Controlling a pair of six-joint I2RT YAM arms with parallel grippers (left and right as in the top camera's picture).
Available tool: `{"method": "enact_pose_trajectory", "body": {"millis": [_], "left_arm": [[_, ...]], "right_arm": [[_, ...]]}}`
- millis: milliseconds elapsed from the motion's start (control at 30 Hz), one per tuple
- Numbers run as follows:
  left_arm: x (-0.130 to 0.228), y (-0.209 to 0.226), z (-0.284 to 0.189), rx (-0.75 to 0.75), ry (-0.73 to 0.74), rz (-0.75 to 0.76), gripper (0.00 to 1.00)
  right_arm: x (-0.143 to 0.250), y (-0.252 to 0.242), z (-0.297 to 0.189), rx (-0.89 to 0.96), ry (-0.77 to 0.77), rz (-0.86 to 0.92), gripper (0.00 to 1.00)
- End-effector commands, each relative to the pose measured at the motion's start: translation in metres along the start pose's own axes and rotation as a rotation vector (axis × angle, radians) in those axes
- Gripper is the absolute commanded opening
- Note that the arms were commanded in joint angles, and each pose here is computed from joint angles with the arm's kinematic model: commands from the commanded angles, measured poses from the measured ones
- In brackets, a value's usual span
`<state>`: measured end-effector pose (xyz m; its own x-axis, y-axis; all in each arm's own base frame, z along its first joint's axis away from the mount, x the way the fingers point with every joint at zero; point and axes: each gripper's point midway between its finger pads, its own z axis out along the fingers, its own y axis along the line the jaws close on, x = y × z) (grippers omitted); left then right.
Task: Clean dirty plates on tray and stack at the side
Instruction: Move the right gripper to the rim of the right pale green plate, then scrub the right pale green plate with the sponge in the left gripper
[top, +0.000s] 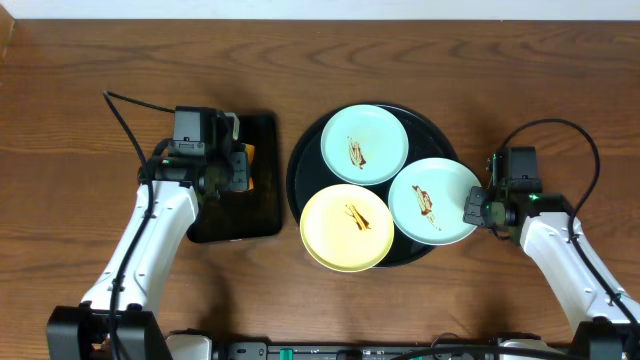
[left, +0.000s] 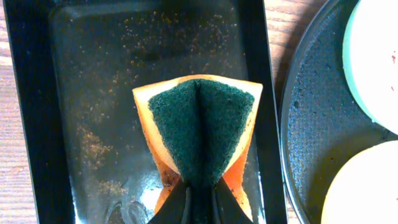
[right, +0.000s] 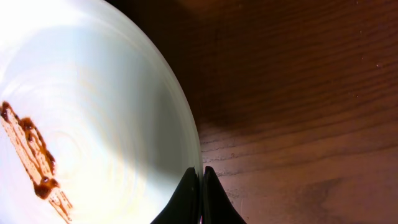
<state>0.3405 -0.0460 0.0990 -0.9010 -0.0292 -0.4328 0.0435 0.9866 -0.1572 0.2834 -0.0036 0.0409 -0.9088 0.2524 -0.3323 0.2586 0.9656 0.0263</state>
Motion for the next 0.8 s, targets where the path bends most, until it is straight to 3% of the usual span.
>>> {"method": "enact_pose_trajectory", "body": {"millis": [0, 400, 600, 767], "left_arm": [[-0.003, -0.003, -0.005, 0.014, -0.014, 0.007, 0.07], [-0.004, -0.004, -0.007, 0.016, -0.018, 0.006, 0.07], [-0.016, -0.008, -0.021, 0.028, -0.087, 0.020, 0.07], [-0.032, -0.066, -0.044, 0.305, -0.175, 0.064, 0.07]], "right_arm": [[0.002, -0.002, 0.001, 0.002, 0.007, 0.010, 0.01], [0.002, -0.003, 0.001, 0.003, 0.007, 0.014, 0.01], [0.002, -0.003, 0.001, 0.003, 0.007, 0.014, 0.01], [0.002, -0.003, 0.001, 0.003, 0.007, 0.014, 0.01]]}}
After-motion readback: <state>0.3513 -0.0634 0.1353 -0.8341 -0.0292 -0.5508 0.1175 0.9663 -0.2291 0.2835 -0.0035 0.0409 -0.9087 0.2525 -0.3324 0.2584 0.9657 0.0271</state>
